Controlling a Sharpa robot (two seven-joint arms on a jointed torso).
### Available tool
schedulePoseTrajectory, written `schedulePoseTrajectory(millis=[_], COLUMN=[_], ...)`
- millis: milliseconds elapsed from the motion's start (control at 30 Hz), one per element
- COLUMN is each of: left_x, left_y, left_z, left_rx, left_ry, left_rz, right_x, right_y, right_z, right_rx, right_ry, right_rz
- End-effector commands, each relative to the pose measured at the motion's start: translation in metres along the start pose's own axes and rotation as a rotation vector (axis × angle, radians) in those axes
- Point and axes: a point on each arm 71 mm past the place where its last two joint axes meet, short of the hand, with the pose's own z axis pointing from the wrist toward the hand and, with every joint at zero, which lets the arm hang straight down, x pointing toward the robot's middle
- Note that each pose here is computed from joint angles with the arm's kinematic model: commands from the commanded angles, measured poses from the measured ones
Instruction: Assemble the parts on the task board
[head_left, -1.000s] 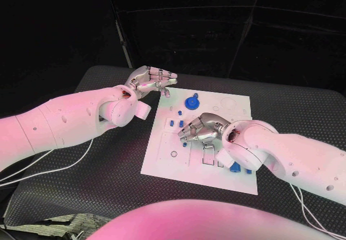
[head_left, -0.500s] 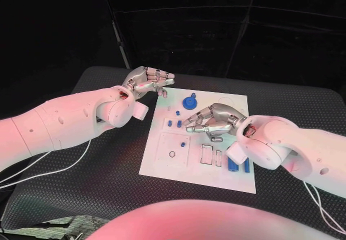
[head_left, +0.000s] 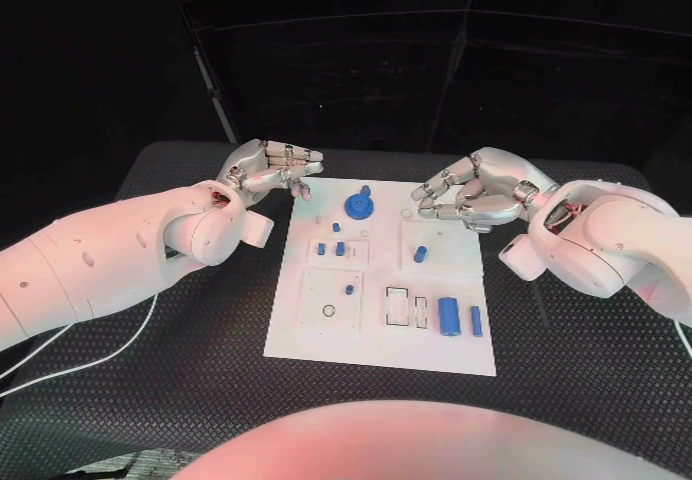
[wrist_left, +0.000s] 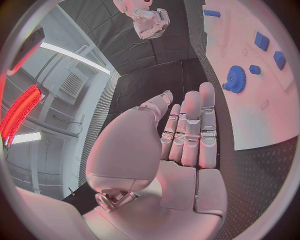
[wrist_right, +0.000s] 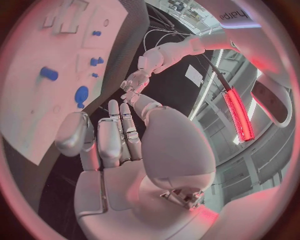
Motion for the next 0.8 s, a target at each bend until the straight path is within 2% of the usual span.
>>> schedulePoseTrajectory(millis=[33, 167, 367, 533, 800], left_x=[0.0006, 0.0017, 0.0026, 0.0029, 0.0046], left_y=[-0.0009, 0.0009, 0.0028, 0.0036, 0.0041], left_z=[0.0, 0.0001, -0.0002, -0.0005, -0.0003], left_rx=[0.011, 0.008, 0.006, 0.005, 0.005], left_ry=[0.011, 0.015, 0.017, 0.018, 0.022], left_rz=[-0.007, -0.009, -0.011, -0.012, -0.014], right_x=[-0.01, -0.017, -0.013, -0.004, 0.016], right_y=[0.0, -0.01, -0.017, -0.017, -0.016], right_z=[-0.003, -0.004, 0.001, 0.007, 0.014], right_rx=[-0.08, -0.026, 0.057, 0.081, 0.083], right_ry=[-0.022, -0.012, 0.044, 0.087, 0.146], right_rz=[-0.235, -0.428, -0.632, -0.688, -0.745])
